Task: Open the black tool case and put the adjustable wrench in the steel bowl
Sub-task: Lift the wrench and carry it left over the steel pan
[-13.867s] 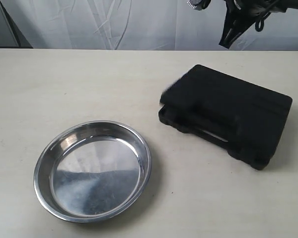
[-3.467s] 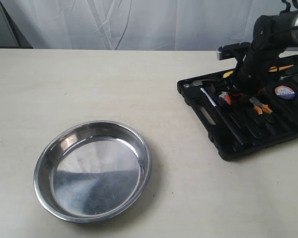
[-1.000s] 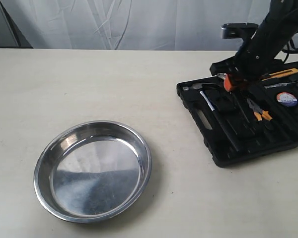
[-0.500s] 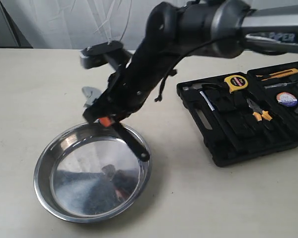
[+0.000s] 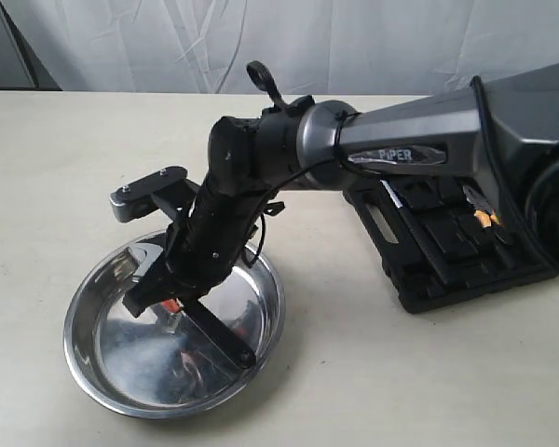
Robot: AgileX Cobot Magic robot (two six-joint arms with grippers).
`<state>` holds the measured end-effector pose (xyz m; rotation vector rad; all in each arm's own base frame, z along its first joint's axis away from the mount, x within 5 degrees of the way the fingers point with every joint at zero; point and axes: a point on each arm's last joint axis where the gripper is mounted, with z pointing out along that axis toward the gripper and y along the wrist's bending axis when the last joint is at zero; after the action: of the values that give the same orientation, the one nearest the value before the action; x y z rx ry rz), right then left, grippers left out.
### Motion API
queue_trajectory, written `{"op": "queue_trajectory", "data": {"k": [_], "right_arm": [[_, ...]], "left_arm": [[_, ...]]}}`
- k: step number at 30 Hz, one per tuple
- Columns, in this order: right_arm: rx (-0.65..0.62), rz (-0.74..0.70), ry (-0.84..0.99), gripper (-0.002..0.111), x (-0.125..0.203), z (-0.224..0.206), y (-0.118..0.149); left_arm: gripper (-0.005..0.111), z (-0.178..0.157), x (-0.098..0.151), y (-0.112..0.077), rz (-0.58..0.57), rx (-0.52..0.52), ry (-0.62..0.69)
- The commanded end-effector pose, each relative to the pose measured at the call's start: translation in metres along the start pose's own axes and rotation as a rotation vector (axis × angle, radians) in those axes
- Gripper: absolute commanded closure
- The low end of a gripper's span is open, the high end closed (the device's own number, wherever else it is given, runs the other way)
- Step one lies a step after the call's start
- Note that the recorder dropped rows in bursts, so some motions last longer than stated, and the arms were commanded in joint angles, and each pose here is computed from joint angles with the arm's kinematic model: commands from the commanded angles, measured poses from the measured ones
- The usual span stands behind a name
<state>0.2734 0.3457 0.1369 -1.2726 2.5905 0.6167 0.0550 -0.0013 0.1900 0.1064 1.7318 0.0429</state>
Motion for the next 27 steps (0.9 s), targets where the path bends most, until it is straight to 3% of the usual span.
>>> {"op": "queue_trajectory", "data": {"k": [1, 5, 11, 13, 17, 24, 27], "right_arm": [[0.040, -0.044, 0.015, 0.109, 0.001, 0.007, -0.006], [0.061, -0.067, 0.028, 0.105, 0.002, 0.010, -0.009], [0.063, -0.044, 0.004, 0.071, 0.000, 0.011, -0.009], [0.063, -0.041, -0.001, 0.065, 0.000, 0.011, -0.009], [0.063, -0.047, -0.019, 0.070, -0.003, 0.003, -0.007], [0.082, -0.079, -0.167, 0.107, -0.020, -0.044, 0.007], [0.088, -0.095, -0.237, 0.109, -0.026, -0.070, 0.015]], "left_arm": [[0.106, 0.000, -0.002, 0.000, -0.006, -0.002, -0.013], [0.106, 0.000, -0.002, 0.000, -0.006, -0.002, -0.013], [0.106, 0.000, -0.002, 0.000, -0.006, -0.002, -0.013], [0.106, 0.000, -0.002, 0.000, -0.006, -0.002, -0.013], [0.106, 0.000, -0.002, 0.000, -0.006, -0.002, -0.013], [0.106, 0.000, -0.002, 0.000, -0.006, -0.002, -0.013], [0.106, 0.000, -0.002, 0.000, -0.006, -0.002, -0.013]]}}
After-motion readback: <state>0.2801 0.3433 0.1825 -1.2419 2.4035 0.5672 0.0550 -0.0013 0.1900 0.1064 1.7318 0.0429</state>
